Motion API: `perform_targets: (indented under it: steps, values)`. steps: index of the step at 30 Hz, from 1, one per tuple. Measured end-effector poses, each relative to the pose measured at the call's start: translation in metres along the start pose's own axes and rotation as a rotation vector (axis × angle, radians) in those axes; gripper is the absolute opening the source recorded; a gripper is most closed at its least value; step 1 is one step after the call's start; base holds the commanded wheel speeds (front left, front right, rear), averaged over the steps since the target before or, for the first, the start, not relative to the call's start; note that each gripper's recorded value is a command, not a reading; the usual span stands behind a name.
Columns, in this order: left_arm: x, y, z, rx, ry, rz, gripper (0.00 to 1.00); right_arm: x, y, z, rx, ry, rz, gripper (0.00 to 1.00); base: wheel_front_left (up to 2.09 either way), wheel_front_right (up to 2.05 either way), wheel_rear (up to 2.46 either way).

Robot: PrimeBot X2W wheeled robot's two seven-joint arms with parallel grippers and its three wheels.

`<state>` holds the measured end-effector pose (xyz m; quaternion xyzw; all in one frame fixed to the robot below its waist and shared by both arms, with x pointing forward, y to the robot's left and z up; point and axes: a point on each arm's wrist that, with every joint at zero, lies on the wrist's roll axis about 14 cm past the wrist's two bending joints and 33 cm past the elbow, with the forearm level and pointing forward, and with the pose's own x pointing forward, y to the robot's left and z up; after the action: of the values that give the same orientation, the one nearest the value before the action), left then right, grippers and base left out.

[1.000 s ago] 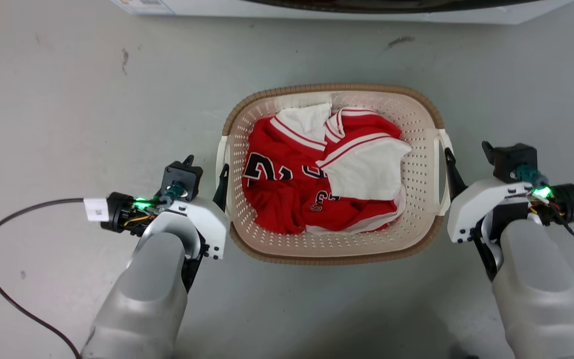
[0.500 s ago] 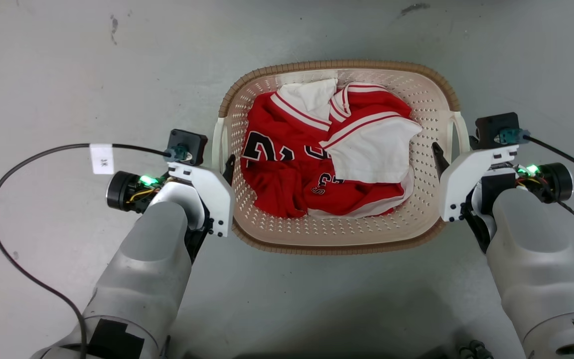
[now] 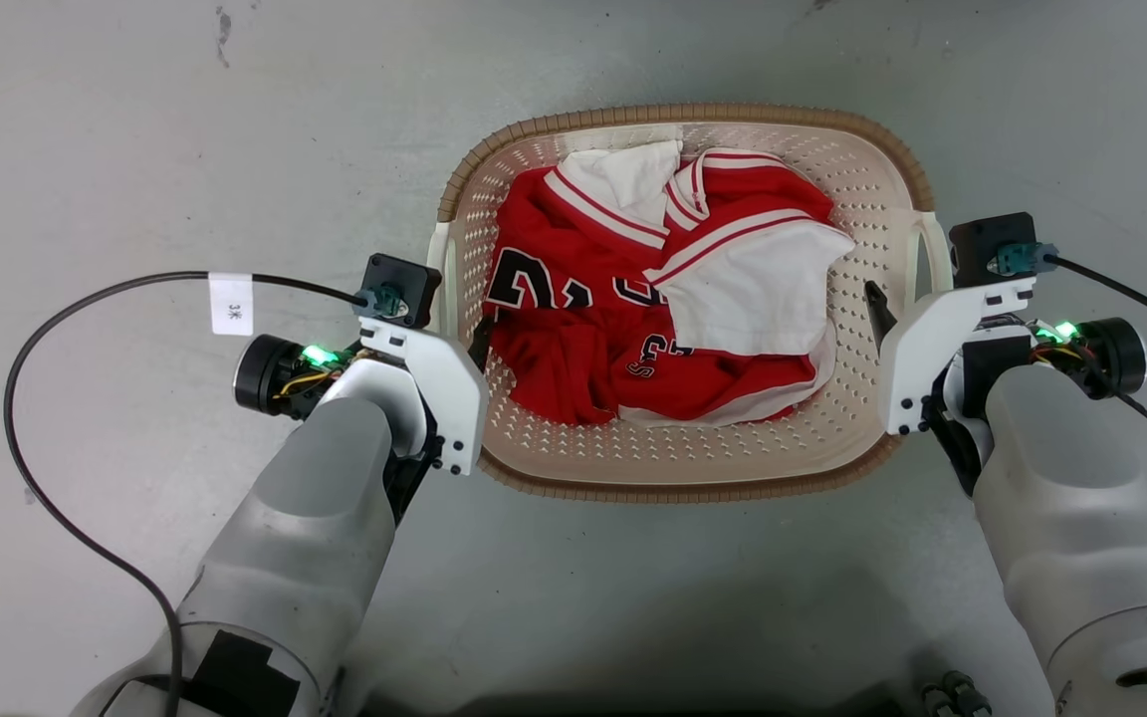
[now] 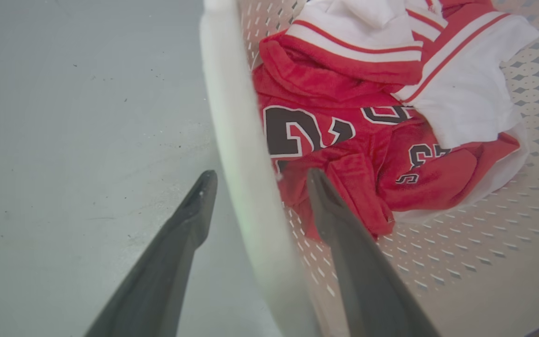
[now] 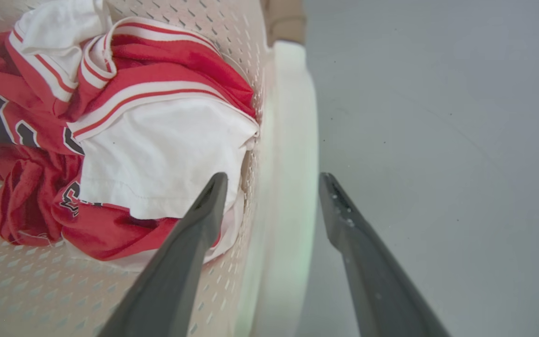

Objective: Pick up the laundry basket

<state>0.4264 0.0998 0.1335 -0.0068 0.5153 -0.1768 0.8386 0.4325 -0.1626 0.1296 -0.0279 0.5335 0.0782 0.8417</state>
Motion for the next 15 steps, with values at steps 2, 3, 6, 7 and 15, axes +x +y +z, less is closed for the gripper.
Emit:
perform_targets:
  steps: [2, 3, 6, 7, 15]
  values:
    - [-0.0003, 0.0004, -0.0007, 0.0, 0.002, -0.001, 0.58, 0.0001, 0.0, -0.0014, 0.005, 0.005, 0.0, 0.68, 0.0, 0.0, 0.0]
    - [-0.0003, -0.0007, -0.0007, 0.001, 0.002, -0.005, 0.11, 0.0, 0.0003, -0.0027, 0.007, 0.01, 0.0, 0.35, 0.0, 0.0, 0.0]
    - [-0.0009, -0.002, -0.0005, 0.001, 0.0, -0.011, 0.0, -0.0001, 0.002, -0.0048, 0.008, 0.018, 0.005, 0.0, 0.0, 0.0, 0.0]
    - [-0.0009, -0.0029, -0.0006, -0.001, 0.001, -0.014, 0.0, 0.0001, 0.0025, -0.0053, 0.007, 0.022, 0.006, 0.0, 0.0, 0.0, 0.0]
    - [-0.0062, -0.0063, 0.0032, -0.01, -0.003, -0.023, 0.0, -0.0042, 0.0056, -0.0033, 0.001, 0.025, 0.012, 0.0, 0.0, 0.0, 0.0]
